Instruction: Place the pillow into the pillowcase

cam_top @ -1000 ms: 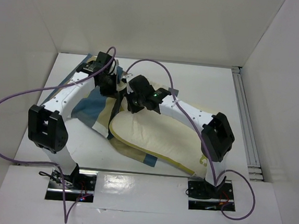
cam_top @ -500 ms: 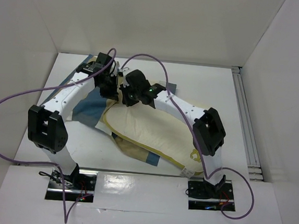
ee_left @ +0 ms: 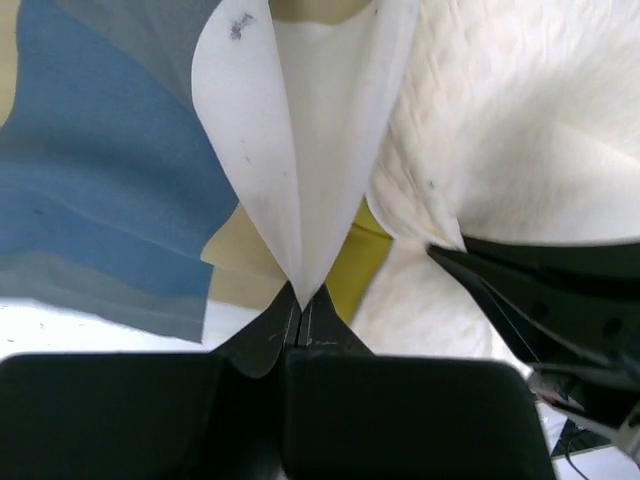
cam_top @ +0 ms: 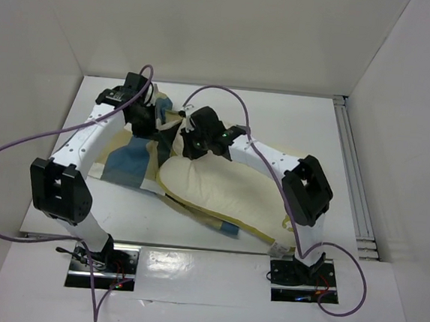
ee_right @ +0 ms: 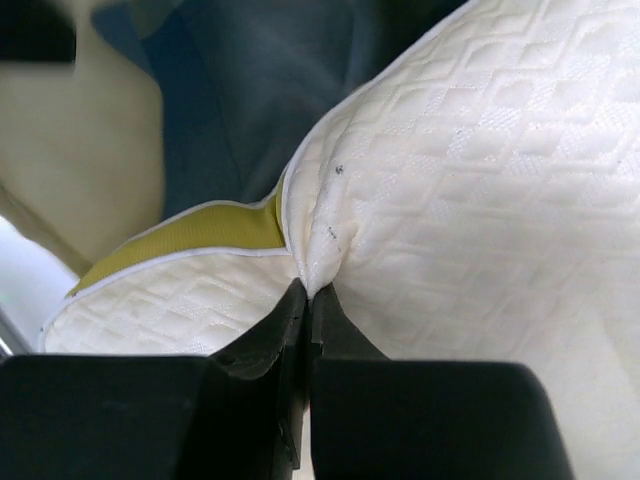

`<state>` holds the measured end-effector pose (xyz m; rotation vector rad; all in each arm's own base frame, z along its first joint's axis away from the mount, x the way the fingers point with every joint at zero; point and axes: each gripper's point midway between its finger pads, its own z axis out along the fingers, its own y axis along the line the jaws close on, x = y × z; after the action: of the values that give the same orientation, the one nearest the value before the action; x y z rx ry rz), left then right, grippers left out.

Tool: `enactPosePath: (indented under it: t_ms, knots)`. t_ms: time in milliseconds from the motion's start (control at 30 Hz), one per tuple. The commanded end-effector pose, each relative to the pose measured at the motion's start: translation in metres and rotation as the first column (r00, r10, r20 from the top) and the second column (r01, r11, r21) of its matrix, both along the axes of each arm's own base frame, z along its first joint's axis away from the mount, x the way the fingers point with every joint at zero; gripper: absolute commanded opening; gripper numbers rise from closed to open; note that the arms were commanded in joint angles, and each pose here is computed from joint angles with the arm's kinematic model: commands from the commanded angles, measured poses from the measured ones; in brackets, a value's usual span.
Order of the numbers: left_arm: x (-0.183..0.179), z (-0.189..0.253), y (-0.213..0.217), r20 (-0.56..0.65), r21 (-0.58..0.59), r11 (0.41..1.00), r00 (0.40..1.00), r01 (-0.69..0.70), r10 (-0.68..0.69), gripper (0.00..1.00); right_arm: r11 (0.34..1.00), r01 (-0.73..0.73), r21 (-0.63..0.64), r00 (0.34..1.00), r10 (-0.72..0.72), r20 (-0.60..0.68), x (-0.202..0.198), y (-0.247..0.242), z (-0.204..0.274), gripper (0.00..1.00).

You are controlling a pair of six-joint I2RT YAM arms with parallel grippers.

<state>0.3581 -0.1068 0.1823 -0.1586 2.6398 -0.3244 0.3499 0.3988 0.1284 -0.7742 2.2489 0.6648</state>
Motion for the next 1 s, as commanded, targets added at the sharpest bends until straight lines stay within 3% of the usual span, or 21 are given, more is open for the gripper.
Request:
enactPosePath:
  t_ms: [0,333,467,600,700,967]
  knots:
    - [0.003,-0.002,-0.002,-0.012,-0.020,1.000,1.000,-0.015,0.014,0.00,0.999,-0.045,-0.002,0.998,0.045,0.049,-0.025,-0.015,0.027,0.00]
    - [0.012,-0.011,-0.022,-0.028,-0.092,0.995,0.999,0.025,-0.028,0.00,0.990,-0.073,-0.121,0.997,0.074,0.000,-0.097,-0.043,0.020,0.00]
    - [-0.002,-0.026,-0.019,-0.057,-0.087,0.996,0.998,0.023,-0.028,0.00,0.994,0.020,-0.110,0.997,-0.012,0.075,-0.085,-0.054,0.043,0.00]
    - [-0.011,-0.033,-0.017,-0.071,-0.084,0.996,0.997,0.021,-0.028,0.00,0.999,0.036,0.010,0.984,-0.037,0.172,-0.064,-0.060,0.101,0.00]
    - [-0.012,-0.029,-0.017,-0.063,-0.090,0.996,0.998,0.014,-0.020,0.00,0.999,-0.049,0.016,0.985,0.045,0.165,-0.067,-0.063,0.124,0.00]
    - [-0.008,-0.013,-0.022,-0.021,-0.121,0.992,1.000,0.019,-0.022,0.00,0.966,-0.247,-0.071,0.969,0.247,-0.004,-0.120,-0.062,0.077,0.00]
